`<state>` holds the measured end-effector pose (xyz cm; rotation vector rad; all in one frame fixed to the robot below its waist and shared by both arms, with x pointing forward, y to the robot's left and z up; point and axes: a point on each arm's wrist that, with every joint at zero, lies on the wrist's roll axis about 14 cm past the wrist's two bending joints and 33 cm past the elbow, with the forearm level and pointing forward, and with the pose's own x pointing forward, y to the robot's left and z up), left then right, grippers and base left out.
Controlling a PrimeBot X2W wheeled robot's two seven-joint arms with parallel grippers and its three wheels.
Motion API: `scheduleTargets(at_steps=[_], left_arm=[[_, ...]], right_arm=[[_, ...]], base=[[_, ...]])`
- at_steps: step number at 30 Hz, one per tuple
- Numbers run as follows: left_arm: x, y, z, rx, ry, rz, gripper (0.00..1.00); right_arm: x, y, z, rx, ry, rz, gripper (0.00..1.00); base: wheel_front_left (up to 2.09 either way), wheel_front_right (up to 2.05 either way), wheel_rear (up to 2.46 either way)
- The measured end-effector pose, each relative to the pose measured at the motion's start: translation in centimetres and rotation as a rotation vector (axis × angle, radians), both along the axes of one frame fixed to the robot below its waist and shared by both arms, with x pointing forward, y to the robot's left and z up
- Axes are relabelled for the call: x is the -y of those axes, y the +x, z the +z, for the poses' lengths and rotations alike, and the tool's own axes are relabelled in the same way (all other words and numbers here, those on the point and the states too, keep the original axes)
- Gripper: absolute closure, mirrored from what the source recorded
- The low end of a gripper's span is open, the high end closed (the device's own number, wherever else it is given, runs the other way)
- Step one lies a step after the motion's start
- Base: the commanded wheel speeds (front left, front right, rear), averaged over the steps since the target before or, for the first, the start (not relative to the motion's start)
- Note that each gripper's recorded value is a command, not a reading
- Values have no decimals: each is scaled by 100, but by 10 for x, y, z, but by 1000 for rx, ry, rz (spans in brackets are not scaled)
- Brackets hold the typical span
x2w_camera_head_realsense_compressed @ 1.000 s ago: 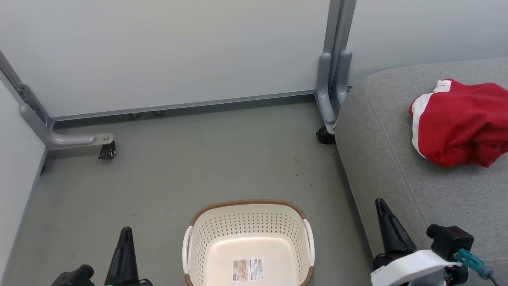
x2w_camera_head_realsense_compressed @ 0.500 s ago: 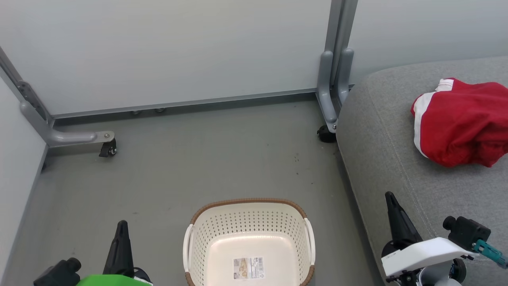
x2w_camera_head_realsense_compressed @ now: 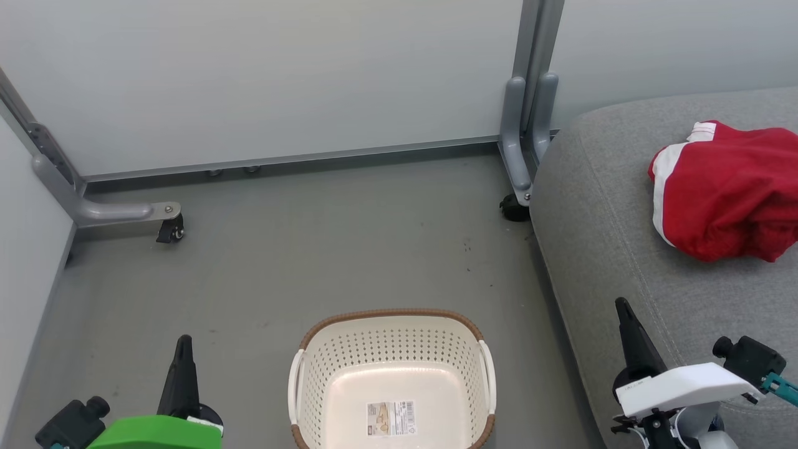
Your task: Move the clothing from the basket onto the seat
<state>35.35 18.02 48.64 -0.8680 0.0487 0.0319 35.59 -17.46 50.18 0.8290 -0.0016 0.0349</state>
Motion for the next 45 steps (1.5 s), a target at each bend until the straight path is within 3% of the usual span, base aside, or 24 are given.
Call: scheduleTargets(at_steps=[45], left_arm=[[-12, 21, 7, 3, -446, 19, 100]], right_arm=[[18, 20, 1, -39, 471, -29, 100]], base=[[0, 0, 0]])
